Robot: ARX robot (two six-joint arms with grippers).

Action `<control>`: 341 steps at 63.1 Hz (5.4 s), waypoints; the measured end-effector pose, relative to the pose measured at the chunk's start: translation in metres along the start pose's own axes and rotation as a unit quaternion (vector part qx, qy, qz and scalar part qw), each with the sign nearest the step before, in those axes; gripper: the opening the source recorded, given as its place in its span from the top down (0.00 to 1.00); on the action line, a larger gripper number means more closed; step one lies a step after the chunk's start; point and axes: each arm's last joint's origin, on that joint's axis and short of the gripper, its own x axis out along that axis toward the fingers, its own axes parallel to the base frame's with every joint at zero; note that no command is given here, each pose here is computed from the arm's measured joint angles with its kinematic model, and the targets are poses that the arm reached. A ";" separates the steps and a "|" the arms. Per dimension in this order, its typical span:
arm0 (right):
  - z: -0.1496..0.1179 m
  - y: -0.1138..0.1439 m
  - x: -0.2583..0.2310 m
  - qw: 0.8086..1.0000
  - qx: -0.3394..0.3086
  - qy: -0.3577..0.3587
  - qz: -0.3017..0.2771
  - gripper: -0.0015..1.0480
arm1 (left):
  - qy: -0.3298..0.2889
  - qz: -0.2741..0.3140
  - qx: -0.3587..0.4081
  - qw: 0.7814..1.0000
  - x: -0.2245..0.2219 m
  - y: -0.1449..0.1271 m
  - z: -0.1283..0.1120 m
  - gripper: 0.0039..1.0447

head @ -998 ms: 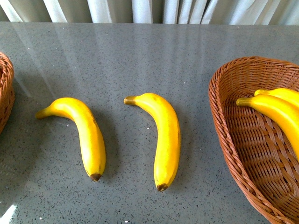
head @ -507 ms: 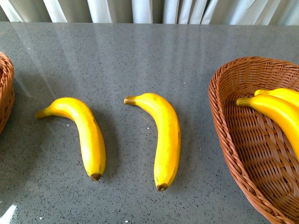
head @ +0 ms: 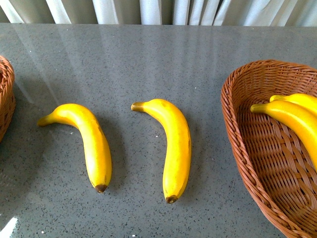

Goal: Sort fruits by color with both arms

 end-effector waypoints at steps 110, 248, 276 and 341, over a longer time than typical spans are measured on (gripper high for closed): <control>-0.032 0.250 0.252 0.932 -0.173 0.274 0.163 0.09 | 0.000 0.000 0.000 1.000 0.000 0.000 0.000 0.09; 0.018 0.179 0.231 0.969 -0.045 0.206 0.131 0.73 | 0.000 0.000 0.000 1.000 0.000 0.000 0.000 0.09; 0.055 0.086 0.140 0.989 0.015 0.119 0.082 0.73 | 0.000 0.000 0.000 1.000 0.000 0.000 0.000 0.09; -0.024 -0.016 0.098 0.974 0.067 0.206 -0.065 0.18 | 0.000 0.000 0.000 1.000 0.000 0.000 0.000 0.09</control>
